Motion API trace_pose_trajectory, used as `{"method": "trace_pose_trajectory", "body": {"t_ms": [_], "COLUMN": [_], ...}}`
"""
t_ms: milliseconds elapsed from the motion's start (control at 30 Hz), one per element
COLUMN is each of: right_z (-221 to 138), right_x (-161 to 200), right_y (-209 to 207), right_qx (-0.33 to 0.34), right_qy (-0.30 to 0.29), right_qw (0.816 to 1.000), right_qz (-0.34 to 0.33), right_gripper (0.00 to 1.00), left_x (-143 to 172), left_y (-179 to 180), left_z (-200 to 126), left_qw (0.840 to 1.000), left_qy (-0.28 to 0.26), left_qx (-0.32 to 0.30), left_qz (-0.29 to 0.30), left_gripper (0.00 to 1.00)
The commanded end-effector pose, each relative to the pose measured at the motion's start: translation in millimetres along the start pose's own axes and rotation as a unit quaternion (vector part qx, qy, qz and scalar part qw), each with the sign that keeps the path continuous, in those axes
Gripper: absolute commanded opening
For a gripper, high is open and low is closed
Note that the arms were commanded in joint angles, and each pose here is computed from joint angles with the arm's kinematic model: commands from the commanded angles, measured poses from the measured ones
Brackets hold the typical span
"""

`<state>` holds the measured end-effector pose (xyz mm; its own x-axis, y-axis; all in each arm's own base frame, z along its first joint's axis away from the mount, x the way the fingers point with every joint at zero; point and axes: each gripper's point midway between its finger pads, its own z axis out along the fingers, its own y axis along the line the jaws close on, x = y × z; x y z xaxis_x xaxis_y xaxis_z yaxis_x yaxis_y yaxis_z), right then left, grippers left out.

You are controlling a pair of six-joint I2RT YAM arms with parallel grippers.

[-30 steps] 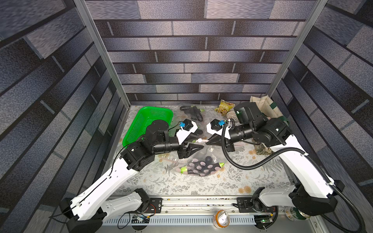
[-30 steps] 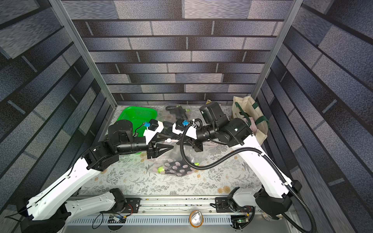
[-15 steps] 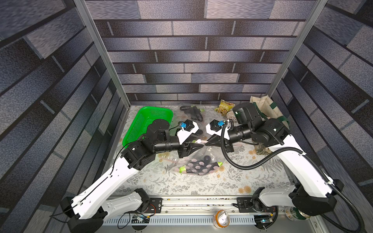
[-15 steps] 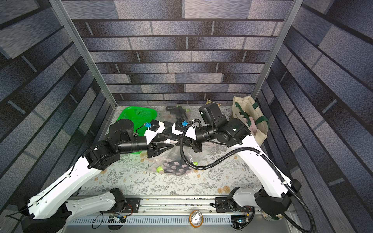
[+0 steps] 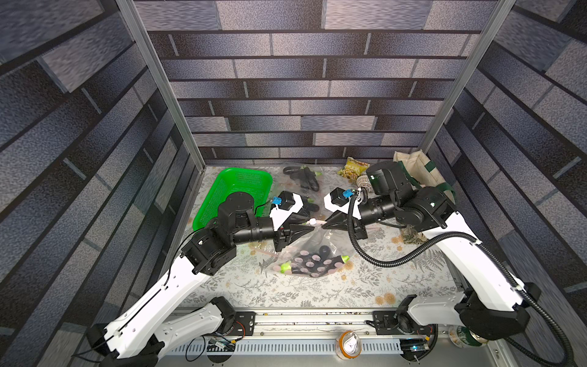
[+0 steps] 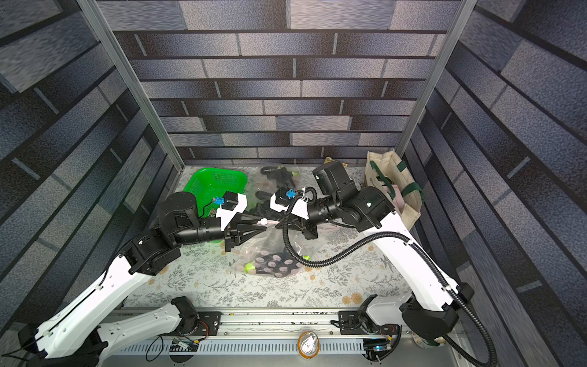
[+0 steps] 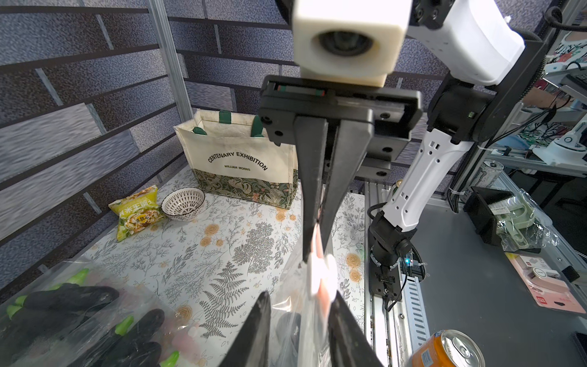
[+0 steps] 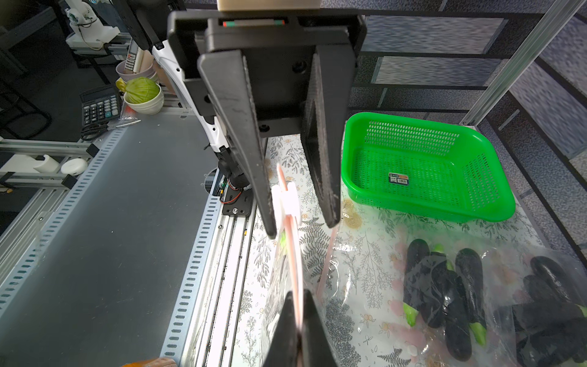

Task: Place the eggplant in a zip-top bag and seal the zipper
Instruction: Zip the zipper on the zipper food storage bag.

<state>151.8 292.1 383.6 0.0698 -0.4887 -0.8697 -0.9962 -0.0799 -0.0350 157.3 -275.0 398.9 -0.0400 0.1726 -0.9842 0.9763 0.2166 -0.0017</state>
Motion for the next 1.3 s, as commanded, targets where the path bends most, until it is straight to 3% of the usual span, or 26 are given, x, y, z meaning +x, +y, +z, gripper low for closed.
{"method": "trace_pose_trajectory", "body": {"t_ms": [0,67,100,167,267,533,1267], "right_z": [-4,-4,-4,-5,-7,-6,12], "right_x": [-7,-6,-7,-13,-29,-50,-46], "right_y": [2,0,-2,-2,3,4,6], "right_qx": [-0.003,0.002,0.007,0.006,-0.003,-0.016,-0.061], "right_qy": [-0.016,-0.013,-0.014,-0.024,-0.051,-0.076,-0.056], "right_qw": [1.0,1.0,1.0,1.0,0.999,0.997,0.996], "right_qz": [-0.002,0.0,0.004,0.014,0.016,0.014,0.039], "right_gripper": [0.0,0.0,0.09,0.39,0.51,0.5,0.34], "left_x": [1,1,0,1,2,-2,-8], "left_y": [0,-1,1,2,2,-1,-3], "left_z": [2,2,1,1,0,0,2], "left_qw": [1.0,1.0,1.0,1.0,1.0,1.0,1.0], "left_qy": [0.001,0.001,0.003,0.014,0.021,0.013,0.008], "left_qx": [0.009,0.01,0.004,0.002,0.002,0.007,0.006], "left_qz": [-0.003,-0.003,-0.005,-0.007,-0.011,-0.004,0.007], "left_gripper": [0.18,0.02,0.0,0.0,0.0,0.0,0.0]}}
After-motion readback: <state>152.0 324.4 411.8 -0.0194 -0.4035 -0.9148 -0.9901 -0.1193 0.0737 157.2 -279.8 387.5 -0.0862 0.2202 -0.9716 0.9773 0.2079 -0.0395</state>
